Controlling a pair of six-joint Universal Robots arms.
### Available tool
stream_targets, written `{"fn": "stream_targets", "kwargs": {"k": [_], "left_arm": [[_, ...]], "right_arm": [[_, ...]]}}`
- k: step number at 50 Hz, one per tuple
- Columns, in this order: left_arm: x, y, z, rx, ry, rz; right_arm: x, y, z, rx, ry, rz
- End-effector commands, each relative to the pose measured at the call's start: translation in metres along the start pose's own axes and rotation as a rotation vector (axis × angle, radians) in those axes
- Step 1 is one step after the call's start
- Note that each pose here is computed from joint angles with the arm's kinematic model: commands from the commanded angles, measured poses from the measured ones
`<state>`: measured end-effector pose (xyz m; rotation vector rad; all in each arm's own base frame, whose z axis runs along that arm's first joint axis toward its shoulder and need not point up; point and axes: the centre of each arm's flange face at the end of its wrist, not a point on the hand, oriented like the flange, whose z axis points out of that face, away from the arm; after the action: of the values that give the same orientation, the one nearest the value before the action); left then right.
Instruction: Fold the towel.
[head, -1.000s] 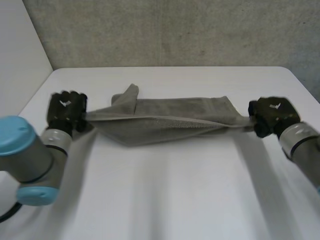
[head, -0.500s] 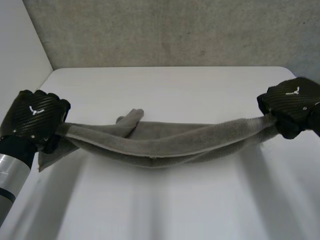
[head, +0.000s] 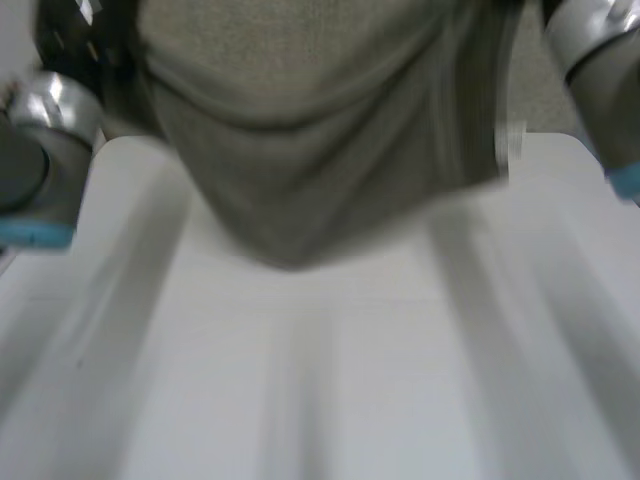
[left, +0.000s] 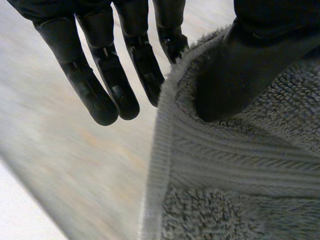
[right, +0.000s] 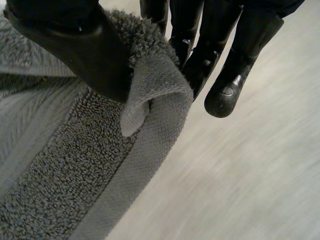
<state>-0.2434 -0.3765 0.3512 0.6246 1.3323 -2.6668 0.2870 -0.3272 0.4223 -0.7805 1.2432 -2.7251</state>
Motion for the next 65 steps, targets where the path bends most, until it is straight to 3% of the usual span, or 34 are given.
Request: {"fn": "stream_targets", "kwargs": {"k": [1,4,8,15,21,26,30,37,49,65], "left_arm": [[-0.052,-0.069,0.034,0.32,-0.239,-0.146],[-0.057,-0.071,0.028,0.308,-0.24,-0.151],[-0.049,-0.048,0.015,0.211,-0.199,-0.147],[-0.014,0.018,-0.047,-0.03,0.01,-0.111],[0.006,0.06,-0.098,-0.193,0.122,-0.062],[0.041,0.115,-0.169,-0.418,0.264,0.065],[0.048,0.134,-0.195,-0.504,0.324,0.147],[0.047,0.14,-0.211,-0.536,0.387,0.305],[0.046,0.143,-0.205,-0.517,0.371,0.313],[0.045,0.157,-0.209,-0.536,0.358,0.316]], "right_arm": [[0.036,-0.054,0.009,0.276,0.11,0.127],[0.036,-0.044,0.006,0.214,0.088,0.126],[0.016,-0.013,-0.006,0.018,-0.064,0.133],[-0.019,0.038,-0.03,-0.226,-0.221,0.068],[-0.053,0.092,-0.076,-0.465,-0.359,0.038],[-0.085,0.137,-0.131,-0.659,-0.459,0.092],[-0.099,0.154,-0.165,-0.772,-0.507,0.121],[-0.093,0.159,-0.188,-0.862,-0.484,0.121],[-0.06,0.154,-0.193,-0.863,-0.322,0.118],[-0.049,0.166,-0.193,-0.883,-0.28,0.12]]}}
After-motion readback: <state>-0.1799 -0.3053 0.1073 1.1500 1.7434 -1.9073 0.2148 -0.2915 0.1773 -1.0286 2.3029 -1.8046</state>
